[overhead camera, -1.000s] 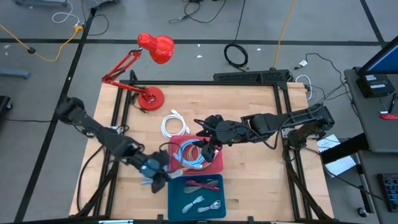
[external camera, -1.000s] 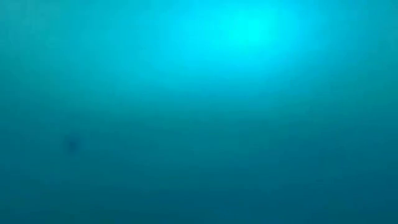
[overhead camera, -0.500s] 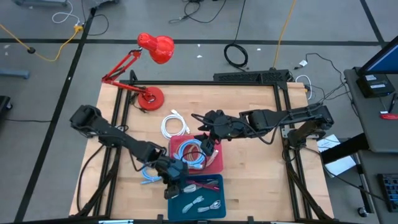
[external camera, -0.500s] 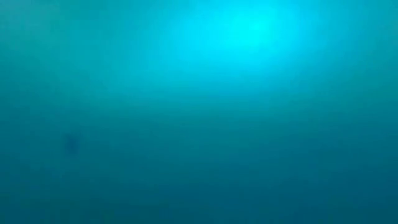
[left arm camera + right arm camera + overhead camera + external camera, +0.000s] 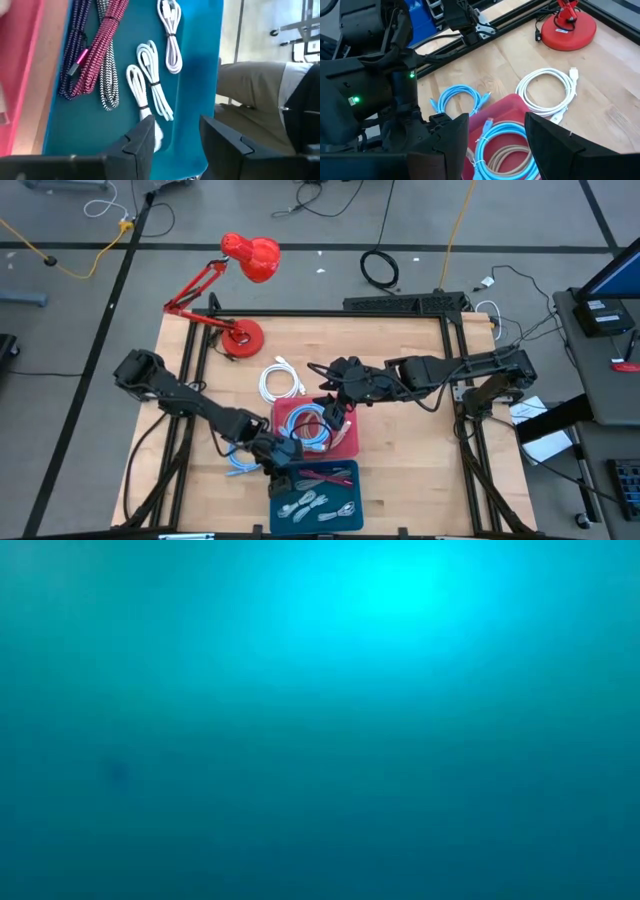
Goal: Pick & Place USB Port
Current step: Put the blue HDMI cable into the red bin
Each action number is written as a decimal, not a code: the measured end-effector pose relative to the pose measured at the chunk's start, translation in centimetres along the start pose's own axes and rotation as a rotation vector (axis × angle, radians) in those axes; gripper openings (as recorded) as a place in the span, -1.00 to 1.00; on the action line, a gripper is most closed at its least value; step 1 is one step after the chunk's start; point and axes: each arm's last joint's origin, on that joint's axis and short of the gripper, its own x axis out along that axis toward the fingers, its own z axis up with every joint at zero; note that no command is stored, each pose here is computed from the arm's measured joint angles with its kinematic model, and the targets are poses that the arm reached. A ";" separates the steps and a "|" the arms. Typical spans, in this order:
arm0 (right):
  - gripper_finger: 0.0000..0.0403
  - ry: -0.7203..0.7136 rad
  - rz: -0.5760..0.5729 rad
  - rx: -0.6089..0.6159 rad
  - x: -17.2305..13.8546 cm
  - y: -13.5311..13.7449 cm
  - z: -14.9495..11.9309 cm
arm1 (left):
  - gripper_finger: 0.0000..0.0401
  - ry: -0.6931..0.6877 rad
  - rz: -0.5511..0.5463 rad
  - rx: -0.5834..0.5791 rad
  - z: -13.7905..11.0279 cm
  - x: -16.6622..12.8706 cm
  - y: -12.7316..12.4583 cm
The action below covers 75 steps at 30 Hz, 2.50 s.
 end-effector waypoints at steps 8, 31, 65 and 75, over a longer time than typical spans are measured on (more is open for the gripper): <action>-0.08 0.005 -0.001 0.014 0.0 0.0 -0.1 | -0.35 -0.059 0.327 -0.143 -1.2 -3.7 1.4; -0.08 0.014 -0.003 0.035 -0.1 0.0 -0.2 | 0.19 0.103 0.915 -0.681 -11.3 -4.7 9.7; -0.08 0.032 0.018 0.018 -0.4 0.9 -0.9 | -0.94 -0.482 0.406 -0.522 -5.7 -13.5 6.0; -0.08 0.071 -0.011 0.024 -0.4 0.6 -1.2 | -0.94 -0.402 0.412 -0.388 0.6 -11.8 8.7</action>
